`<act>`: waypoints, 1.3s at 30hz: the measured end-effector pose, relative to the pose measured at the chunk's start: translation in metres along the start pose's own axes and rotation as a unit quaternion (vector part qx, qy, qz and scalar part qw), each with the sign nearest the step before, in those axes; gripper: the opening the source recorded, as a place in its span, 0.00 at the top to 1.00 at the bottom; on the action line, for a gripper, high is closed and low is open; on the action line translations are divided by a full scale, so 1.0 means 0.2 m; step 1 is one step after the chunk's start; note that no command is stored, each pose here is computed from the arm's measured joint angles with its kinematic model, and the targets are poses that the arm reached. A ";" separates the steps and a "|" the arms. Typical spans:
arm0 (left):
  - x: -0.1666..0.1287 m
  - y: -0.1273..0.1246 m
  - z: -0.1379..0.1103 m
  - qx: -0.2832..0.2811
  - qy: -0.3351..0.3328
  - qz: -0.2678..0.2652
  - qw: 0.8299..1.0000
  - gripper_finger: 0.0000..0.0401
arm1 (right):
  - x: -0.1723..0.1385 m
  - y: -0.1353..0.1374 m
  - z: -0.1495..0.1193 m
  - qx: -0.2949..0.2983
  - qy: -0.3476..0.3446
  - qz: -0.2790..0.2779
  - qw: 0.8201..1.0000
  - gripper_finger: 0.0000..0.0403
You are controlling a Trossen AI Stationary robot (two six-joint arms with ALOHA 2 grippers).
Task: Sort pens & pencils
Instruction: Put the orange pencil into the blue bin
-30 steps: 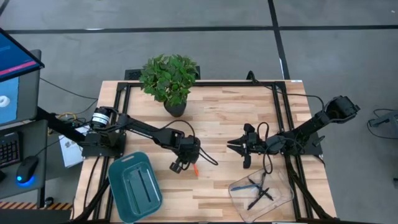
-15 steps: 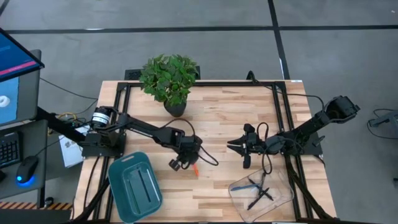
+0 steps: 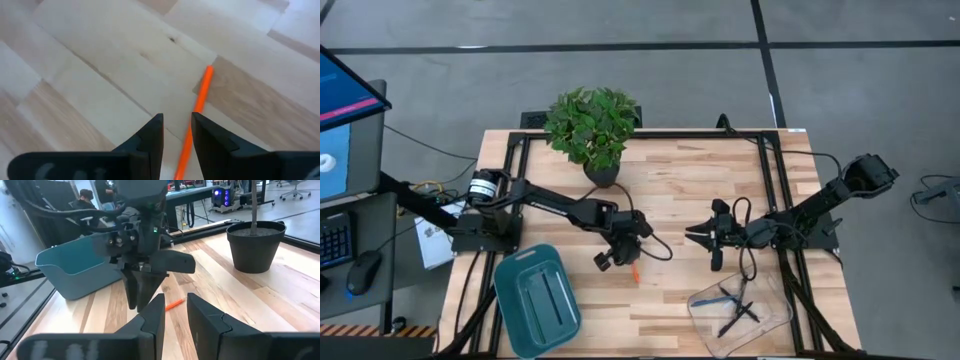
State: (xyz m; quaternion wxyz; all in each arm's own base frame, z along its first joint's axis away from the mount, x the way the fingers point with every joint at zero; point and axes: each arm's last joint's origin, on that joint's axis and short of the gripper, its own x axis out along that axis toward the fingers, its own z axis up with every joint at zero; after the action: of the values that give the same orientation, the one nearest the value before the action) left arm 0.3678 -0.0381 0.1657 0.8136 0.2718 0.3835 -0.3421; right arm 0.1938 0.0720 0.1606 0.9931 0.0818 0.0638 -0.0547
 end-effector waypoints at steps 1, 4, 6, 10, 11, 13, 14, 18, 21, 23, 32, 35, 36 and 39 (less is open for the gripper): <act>0.00 0.01 -0.01 0.000 -0.007 -0.005 1.000 0.77 | 0.00 0.00 0.00 0.000 0.001 0.000 1.000 0.75; 0.02 0.03 -0.04 -0.011 -0.041 -0.038 0.998 0.78 | 0.00 0.00 0.00 -0.001 0.002 0.000 1.000 0.75; 0.04 0.04 -0.08 -0.029 -0.048 -0.063 0.996 0.80 | 0.00 0.00 0.00 -0.001 0.002 0.000 1.000 0.75; 0.13 0.04 -0.13 -0.039 -0.040 -0.080 0.995 0.85 | 0.00 0.00 -0.01 -0.004 0.006 -0.002 1.000 0.75; 0.16 0.04 -0.14 -0.041 -0.039 -0.082 0.995 0.86 | 0.00 0.00 -0.01 -0.005 0.008 -0.002 1.000 0.75; 0.18 0.04 -0.15 -0.039 -0.042 -0.080 0.995 0.87 | 0.00 0.00 -0.01 -0.005 0.010 -0.002 1.000 0.75; 0.18 0.04 -0.15 -0.040 -0.042 -0.083 0.995 0.87 | 0.00 0.00 -0.01 -0.006 0.010 -0.003 1.000 0.75; 0.20 0.05 -0.15 -0.053 -0.053 -0.081 0.994 0.85 | 0.00 0.00 -0.01 -0.006 0.011 -0.003 1.000 0.75; 0.20 0.06 -0.14 -0.048 -0.063 -0.075 0.994 0.81 | 0.00 0.00 -0.01 -0.007 0.013 -0.003 1.000 0.75; 0.20 0.06 -0.14 -0.042 -0.065 -0.074 0.994 0.78 | 0.00 0.00 -0.01 -0.008 0.014 -0.003 1.000 0.75; 0.25 0.07 -0.15 -0.054 -0.076 -0.074 0.993 0.73 | 0.00 0.00 -0.02 -0.008 0.016 0.000 1.000 0.75; 0.28 0.07 -0.16 -0.062 -0.086 -0.078 0.991 0.73 | 0.00 0.00 -0.02 -0.009 0.020 0.001 1.000 0.75; 0.28 0.07 -0.16 -0.066 -0.086 -0.079 0.991 0.73 | 0.00 0.00 -0.02 -0.006 0.022 0.002 1.000 0.75; 0.29 0.07 -0.16 -0.077 -0.090 -0.078 0.990 0.73 | -0.01 0.00 -0.03 0.000 0.031 0.008 0.999 0.75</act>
State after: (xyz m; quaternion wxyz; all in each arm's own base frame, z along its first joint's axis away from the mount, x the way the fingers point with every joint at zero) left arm 0.3921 -0.0265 0.1044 0.8342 0.1451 0.3538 -0.3974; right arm 0.1920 0.0741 0.1546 0.9910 0.0842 0.0941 -0.0443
